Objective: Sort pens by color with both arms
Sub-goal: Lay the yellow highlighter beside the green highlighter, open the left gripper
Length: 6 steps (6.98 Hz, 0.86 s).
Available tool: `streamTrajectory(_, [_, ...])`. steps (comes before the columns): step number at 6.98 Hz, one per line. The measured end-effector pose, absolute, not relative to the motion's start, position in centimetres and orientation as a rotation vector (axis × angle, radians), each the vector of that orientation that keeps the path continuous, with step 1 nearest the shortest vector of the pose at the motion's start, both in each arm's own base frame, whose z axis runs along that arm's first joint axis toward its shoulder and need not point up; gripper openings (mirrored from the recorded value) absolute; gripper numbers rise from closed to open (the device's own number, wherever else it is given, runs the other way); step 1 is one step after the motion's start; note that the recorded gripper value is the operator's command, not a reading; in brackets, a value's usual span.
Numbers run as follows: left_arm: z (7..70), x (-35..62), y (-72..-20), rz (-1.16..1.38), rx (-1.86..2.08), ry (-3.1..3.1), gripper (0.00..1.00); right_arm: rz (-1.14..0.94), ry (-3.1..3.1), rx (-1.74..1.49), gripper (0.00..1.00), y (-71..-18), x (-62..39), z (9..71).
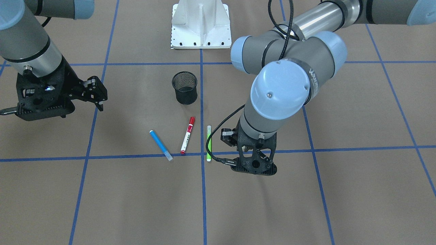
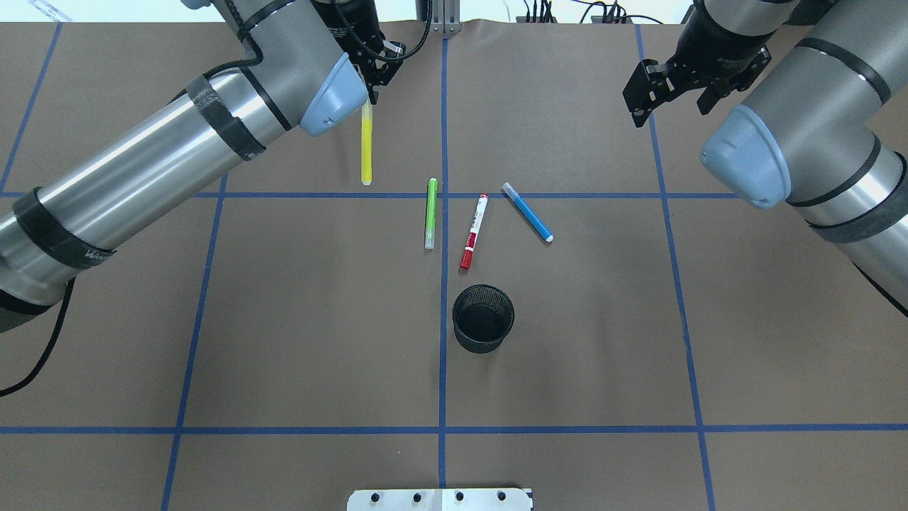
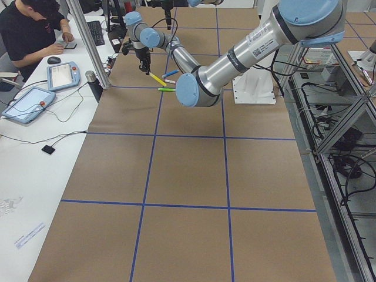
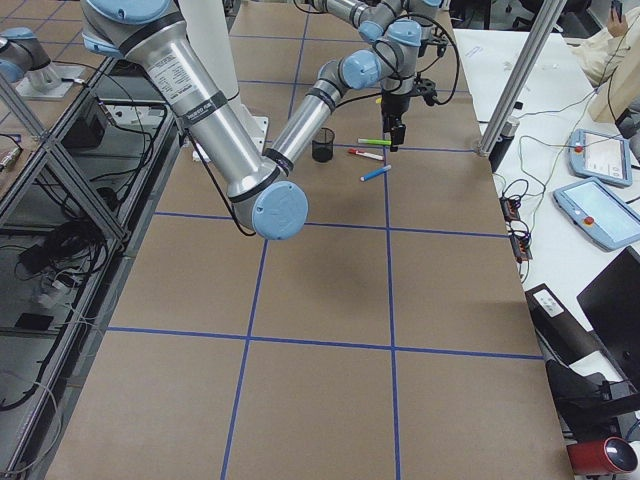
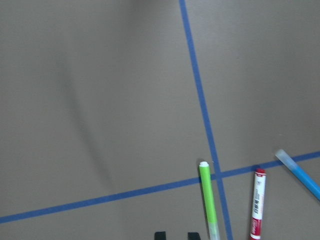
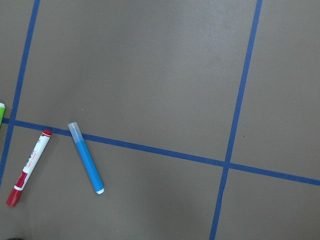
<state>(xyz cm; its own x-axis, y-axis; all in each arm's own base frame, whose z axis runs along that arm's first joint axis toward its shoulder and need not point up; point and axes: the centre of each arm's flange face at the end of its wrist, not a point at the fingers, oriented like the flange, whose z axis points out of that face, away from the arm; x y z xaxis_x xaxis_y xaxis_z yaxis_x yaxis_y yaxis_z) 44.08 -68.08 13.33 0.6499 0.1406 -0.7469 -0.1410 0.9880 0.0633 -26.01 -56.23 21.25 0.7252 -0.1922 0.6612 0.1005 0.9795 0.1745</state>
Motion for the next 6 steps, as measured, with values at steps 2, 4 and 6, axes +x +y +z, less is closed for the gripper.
streamTrajectory(2, [15.3,46.2,-68.7,0.164,-0.076,0.849,0.16,-0.158,-0.746,0.132,0.91,-56.1,-25.9,21.0])
streamTrajectory(4, [16.5,50.1,-66.8,0.192,-0.136,0.832,0.16,-0.157,-0.749,0.136,0.92,-56.0,-25.9,20.8])
streamTrajectory(6, [17.7,53.0,-64.9,0.213,-0.181,0.811,0.16,-0.157,-0.752,0.142,0.92,-56.0,-25.8,20.5])
